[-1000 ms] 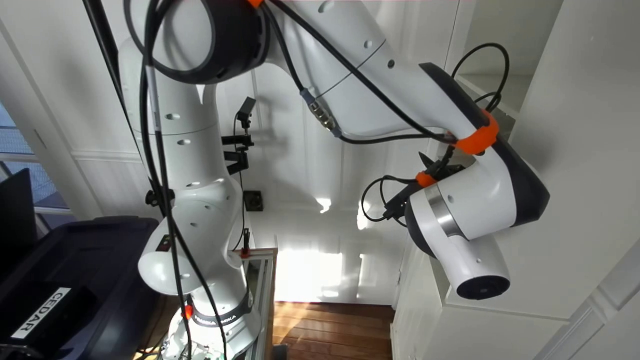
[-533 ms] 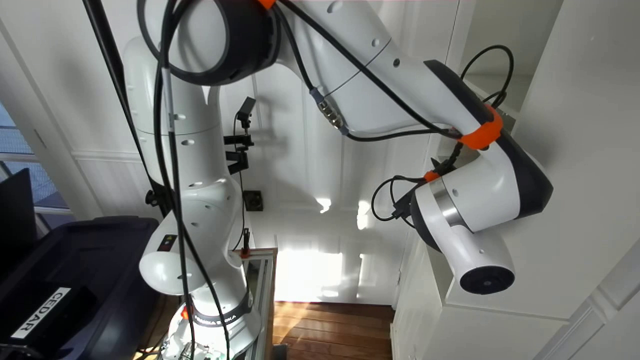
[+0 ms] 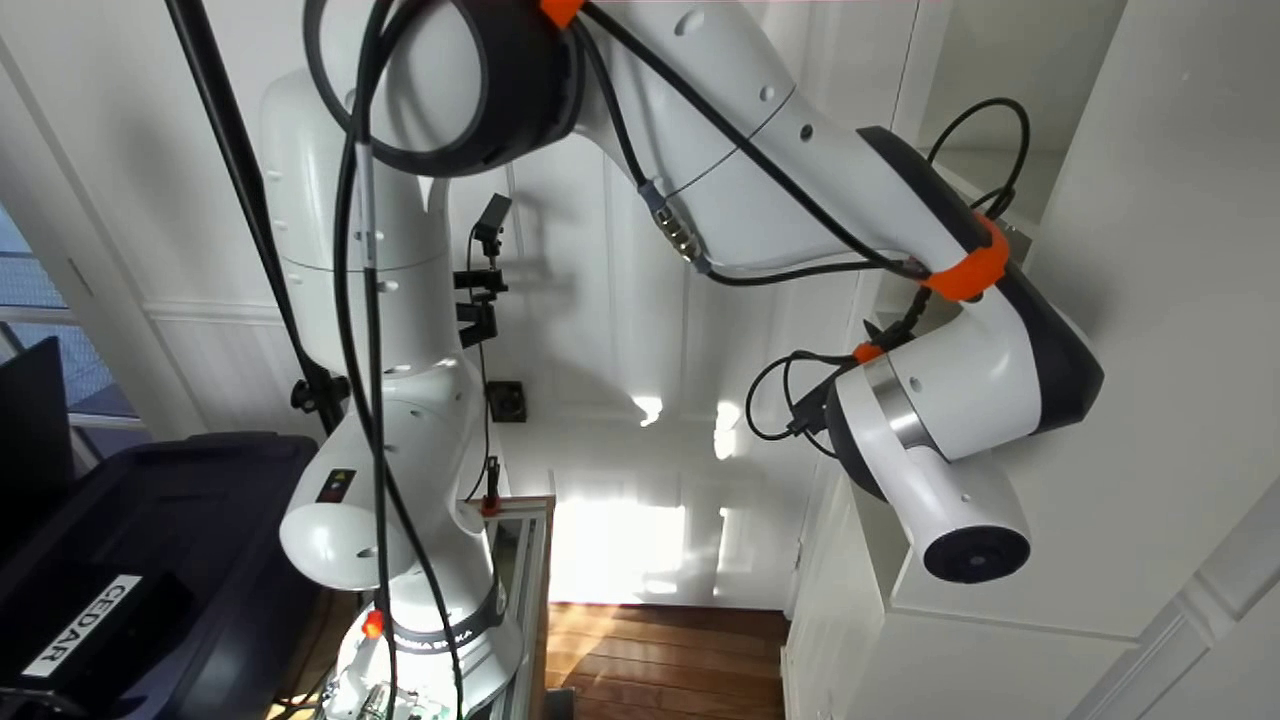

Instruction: Move the spatula to the top shelf

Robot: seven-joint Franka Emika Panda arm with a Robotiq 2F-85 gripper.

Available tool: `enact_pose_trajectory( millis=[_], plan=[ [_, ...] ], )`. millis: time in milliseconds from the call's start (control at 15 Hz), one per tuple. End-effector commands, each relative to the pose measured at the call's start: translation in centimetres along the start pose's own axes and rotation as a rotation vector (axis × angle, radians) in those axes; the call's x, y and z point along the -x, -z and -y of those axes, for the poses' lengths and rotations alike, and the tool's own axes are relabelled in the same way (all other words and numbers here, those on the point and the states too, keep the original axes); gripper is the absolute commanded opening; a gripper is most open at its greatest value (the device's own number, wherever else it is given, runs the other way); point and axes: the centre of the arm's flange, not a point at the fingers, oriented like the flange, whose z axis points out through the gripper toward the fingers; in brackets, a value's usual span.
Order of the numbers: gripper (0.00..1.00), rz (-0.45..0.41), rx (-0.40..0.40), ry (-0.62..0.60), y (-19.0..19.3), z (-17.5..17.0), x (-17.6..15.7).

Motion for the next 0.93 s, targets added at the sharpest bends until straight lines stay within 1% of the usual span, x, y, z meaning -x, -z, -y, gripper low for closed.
enact_pose_trajectory(
  millis=[0, 67, 133, 400, 467, 667, 867],
  plan=[
    [0.31, -0.007, -0.008, -0.026, -0.9, 1.0, -0.8],
    [0.36, -0.009, -0.008, -0.026, -0.9, 1.1, -0.8],
    [0.44, -0.007, -0.011, -0.028, -0.8, 1.1, -0.7],
    [0.71, -0.007, -0.007, -0.025, -0.3, 1.0, -0.1],
    [0.79, -0.014, -0.003, -0.022, -0.2, 0.8, 0.2],
    [0.98, -0.034, 0.016, 0.010, 1.0, 0.4, 1.4],
    [1.00, -0.055, 0.017, 0.062, 3.0, 0.2, 3.0]
  ],
)
